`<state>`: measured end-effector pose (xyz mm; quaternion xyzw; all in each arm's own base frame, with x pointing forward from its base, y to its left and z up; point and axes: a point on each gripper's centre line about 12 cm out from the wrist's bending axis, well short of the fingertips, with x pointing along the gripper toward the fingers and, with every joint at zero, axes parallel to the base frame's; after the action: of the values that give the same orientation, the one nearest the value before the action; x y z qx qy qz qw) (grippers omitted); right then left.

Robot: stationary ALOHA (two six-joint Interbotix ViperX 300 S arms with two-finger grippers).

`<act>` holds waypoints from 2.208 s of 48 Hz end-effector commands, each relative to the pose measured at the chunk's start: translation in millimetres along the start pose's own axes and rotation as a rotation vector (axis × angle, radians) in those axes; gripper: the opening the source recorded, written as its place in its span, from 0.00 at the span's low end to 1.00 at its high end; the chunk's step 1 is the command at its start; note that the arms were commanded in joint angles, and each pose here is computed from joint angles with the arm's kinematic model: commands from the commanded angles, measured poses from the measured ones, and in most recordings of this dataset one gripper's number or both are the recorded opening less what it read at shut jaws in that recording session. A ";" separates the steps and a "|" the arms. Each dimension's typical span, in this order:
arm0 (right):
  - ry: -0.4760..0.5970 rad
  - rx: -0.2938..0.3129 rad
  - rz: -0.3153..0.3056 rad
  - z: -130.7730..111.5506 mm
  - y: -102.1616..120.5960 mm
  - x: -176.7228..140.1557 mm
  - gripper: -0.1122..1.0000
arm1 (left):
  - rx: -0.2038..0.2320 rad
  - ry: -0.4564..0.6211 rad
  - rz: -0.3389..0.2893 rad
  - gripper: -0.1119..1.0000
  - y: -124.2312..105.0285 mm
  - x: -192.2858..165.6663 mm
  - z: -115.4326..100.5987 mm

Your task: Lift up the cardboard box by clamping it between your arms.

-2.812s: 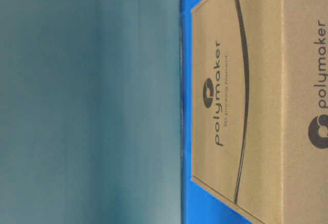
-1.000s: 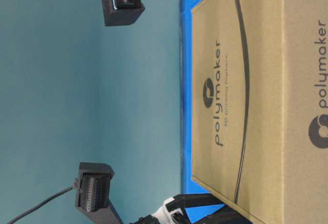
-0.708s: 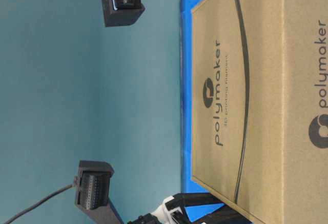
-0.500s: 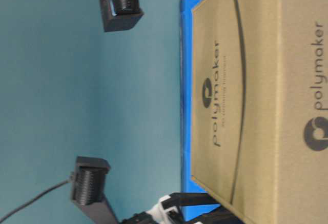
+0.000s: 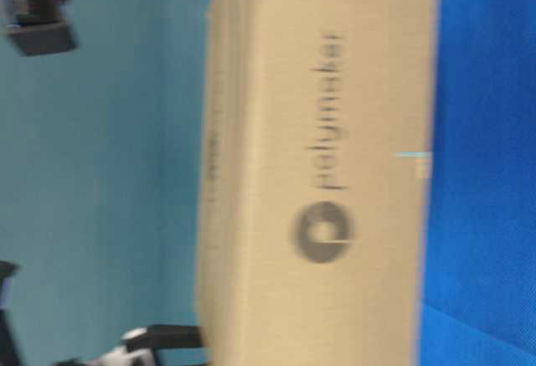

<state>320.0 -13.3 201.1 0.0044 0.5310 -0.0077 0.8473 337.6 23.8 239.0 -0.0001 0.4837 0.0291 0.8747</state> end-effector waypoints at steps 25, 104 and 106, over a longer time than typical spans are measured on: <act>-0.052 -0.006 0.031 78.6 11.0 -109.2 0.99 | 0.007 -0.057 -0.016 0.88 -8.0 -98.4 72.8; -0.061 0.016 -0.007 36.8 0.6 -51.5 0.99 | 0.069 -0.124 0.005 0.88 -1.4 -38.8 49.3; -0.067 0.018 -0.009 32.6 -0.4 -43.5 0.99 | 0.068 -0.121 0.005 0.88 -1.1 -33.0 46.3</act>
<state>317.0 -12.0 252.6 -0.0002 0.5531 -0.0081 0.8331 346.1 23.2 281.4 0.0301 0.4838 0.0154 0.8745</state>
